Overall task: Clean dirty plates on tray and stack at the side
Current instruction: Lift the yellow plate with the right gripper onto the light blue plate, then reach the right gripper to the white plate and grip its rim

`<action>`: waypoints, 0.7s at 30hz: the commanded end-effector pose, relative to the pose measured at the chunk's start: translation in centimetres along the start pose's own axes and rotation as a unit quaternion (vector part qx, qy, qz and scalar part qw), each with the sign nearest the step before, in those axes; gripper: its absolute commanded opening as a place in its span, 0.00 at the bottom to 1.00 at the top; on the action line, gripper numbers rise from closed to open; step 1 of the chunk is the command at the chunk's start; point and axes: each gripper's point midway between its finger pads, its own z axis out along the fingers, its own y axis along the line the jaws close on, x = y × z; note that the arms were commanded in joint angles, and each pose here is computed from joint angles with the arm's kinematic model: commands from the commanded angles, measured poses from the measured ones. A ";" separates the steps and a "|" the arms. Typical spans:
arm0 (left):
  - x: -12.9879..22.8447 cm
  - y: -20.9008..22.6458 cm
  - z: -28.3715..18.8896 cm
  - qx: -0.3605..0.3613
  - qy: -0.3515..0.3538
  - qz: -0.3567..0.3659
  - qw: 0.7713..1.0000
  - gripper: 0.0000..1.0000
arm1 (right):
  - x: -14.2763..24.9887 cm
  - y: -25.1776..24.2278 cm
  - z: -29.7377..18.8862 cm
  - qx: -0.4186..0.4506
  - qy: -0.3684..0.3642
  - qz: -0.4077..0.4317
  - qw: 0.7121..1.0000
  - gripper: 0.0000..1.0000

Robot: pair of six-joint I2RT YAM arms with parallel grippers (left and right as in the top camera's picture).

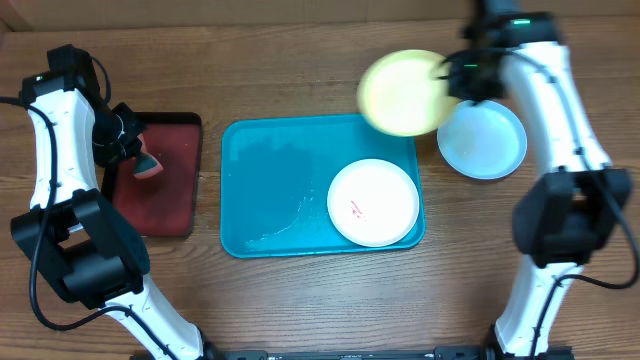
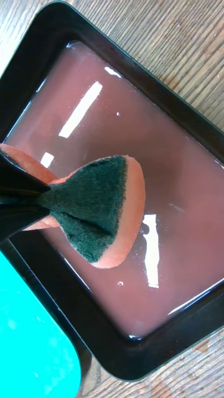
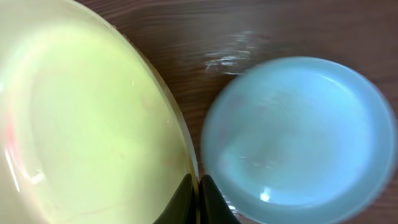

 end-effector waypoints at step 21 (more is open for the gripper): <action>-0.2 -0.3 0.2 0.005 0.000 0.010 1.000 0.04 | 4.3 -14.0 4.9 -0.010 0.039 0.188 0.981 0.20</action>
